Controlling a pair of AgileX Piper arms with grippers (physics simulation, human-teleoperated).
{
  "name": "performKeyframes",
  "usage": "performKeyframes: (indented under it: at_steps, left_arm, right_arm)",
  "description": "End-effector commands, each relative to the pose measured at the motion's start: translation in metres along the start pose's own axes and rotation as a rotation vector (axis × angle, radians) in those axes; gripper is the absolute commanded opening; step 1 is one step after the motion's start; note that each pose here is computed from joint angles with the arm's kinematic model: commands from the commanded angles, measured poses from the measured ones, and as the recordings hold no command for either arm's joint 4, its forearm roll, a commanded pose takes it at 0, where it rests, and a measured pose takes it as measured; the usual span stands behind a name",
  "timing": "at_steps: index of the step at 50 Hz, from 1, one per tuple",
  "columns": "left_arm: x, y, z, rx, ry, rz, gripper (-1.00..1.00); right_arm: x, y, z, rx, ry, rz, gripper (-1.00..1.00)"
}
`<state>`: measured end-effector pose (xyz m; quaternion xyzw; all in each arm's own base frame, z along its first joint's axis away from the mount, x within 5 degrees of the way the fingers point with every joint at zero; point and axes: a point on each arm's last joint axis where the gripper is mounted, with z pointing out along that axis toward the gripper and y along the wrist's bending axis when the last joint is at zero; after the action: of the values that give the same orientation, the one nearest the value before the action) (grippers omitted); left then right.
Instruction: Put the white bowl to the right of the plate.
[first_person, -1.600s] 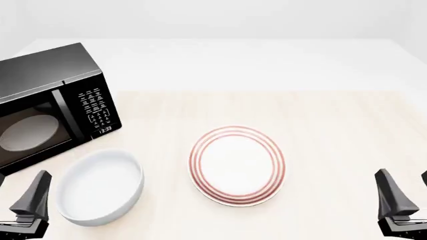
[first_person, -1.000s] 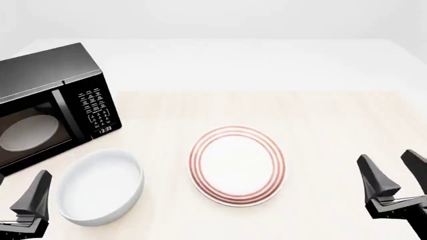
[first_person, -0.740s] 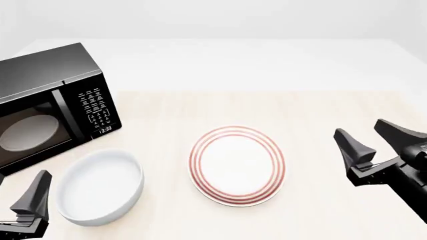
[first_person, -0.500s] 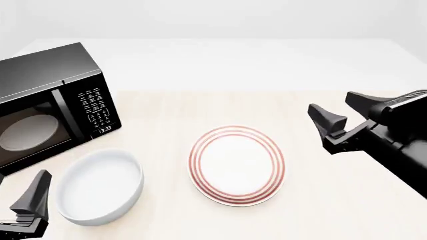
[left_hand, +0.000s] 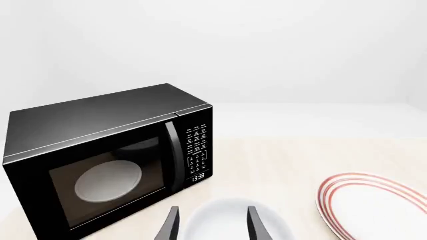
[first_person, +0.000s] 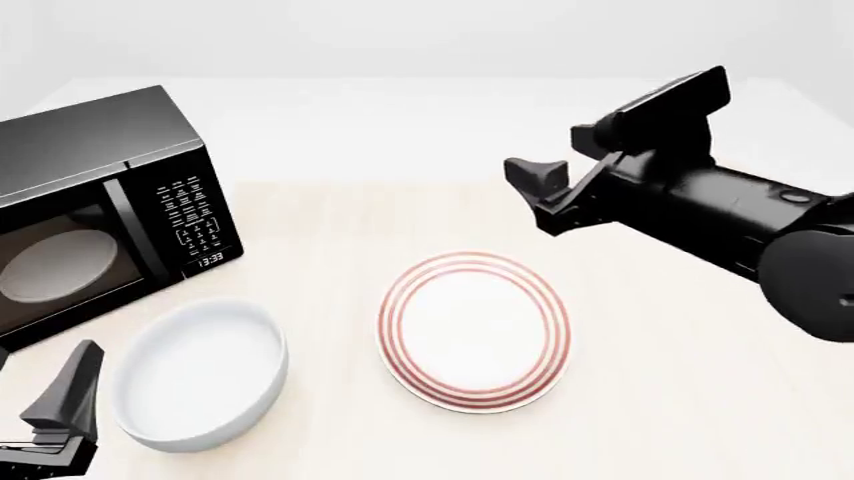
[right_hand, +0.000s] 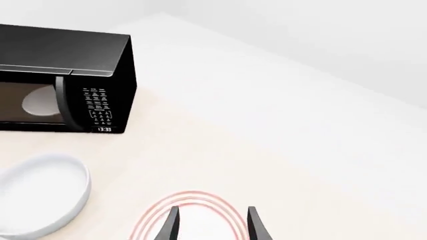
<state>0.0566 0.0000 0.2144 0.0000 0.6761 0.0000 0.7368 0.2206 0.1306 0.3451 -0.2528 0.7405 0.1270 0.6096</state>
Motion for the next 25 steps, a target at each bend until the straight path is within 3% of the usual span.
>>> performKeyframes:
  at_steps: [1, 5, 14, 16, 25]
  left_arm:
    - [0.000, 0.000, 0.000, 0.000, 0.000, 0.000, 1.00]
    - [0.000, 0.000, 0.000, 0.000, 0.000, 0.000, 1.00]
    - [0.000, 0.000, 0.000, 0.000, 0.000, 0.000, 1.00]
    - [0.000, 0.000, 0.000, 0.000, 0.000, 0.000, 1.00]
    - [0.000, 0.000, 0.000, 0.000, 0.000, 0.000, 1.00]
  right_arm:
    - [-0.022, 0.018, 0.031, -0.074, 0.023, -0.021, 1.00]
    - [-0.020, 0.022, 0.045, -0.086, 0.054, -0.051, 1.00]
    - [-0.028, 0.039, 0.062, -0.136, 0.073, -0.055, 1.00]
    - [-0.035, 0.038, 0.063, -0.135, 0.061, -0.087, 1.00]
    - [-0.037, 0.055, 0.081, -0.177, 0.076, -0.082, 1.00]
